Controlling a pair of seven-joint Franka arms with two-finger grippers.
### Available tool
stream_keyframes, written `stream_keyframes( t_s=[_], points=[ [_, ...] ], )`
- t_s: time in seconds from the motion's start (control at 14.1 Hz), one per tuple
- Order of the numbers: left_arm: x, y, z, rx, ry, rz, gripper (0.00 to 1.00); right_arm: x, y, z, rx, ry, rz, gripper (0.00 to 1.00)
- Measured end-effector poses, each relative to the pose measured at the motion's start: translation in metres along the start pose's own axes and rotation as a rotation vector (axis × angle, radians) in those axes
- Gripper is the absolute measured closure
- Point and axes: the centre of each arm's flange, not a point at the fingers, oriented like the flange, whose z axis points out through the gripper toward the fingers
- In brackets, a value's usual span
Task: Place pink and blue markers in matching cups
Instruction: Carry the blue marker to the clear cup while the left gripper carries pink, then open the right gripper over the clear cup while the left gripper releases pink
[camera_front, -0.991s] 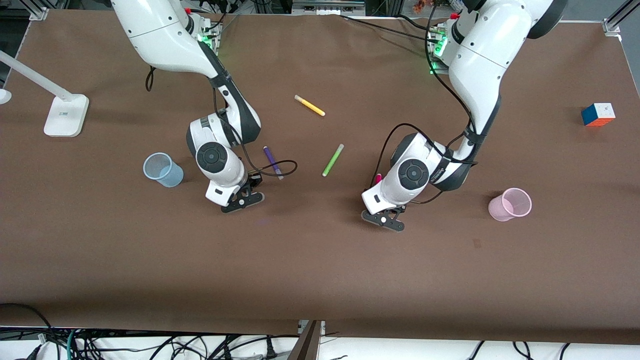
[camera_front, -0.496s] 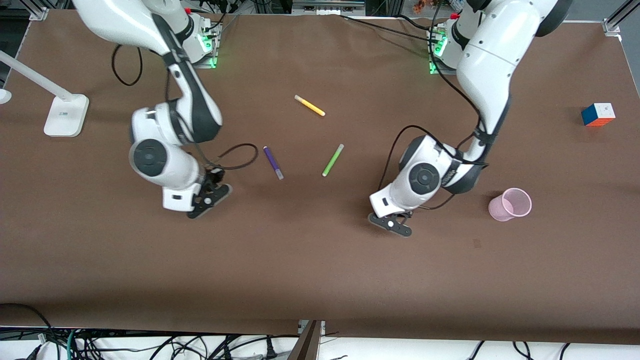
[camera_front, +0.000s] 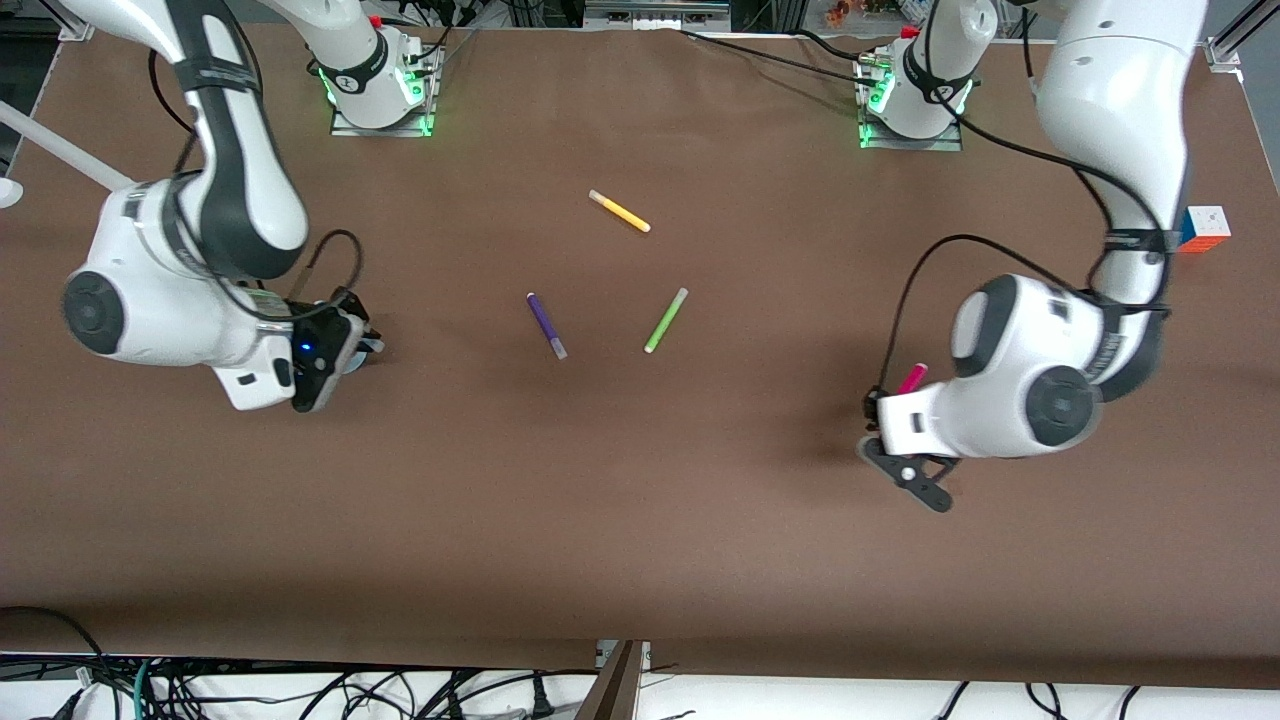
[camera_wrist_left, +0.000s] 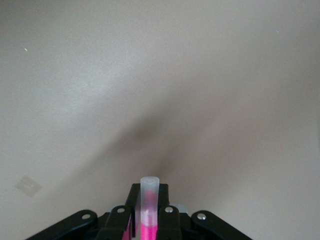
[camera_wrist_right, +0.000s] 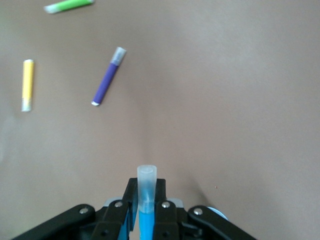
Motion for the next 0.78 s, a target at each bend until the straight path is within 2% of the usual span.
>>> stream_keyframes(
  t_s=[0.28, 0.57, 0.78],
  points=[
    [-0.058, -0.072, -0.018, -0.182, 0.161, 0.212, 0.83, -0.069, 0.03, 0.0, 0.097, 0.2, -0.178, 0.83],
    [-0.106, -0.112, -0.027, -0.277, 0.272, 0.394, 0.83, -0.134, 0.063, 0.03, 0.158, 0.364, -0.304, 0.83],
    [-0.133, -0.133, -0.032, -0.28, 0.334, 0.552, 0.83, -0.15, 0.076, 0.053, 0.183, 0.449, -0.353, 0.83]
  ],
)
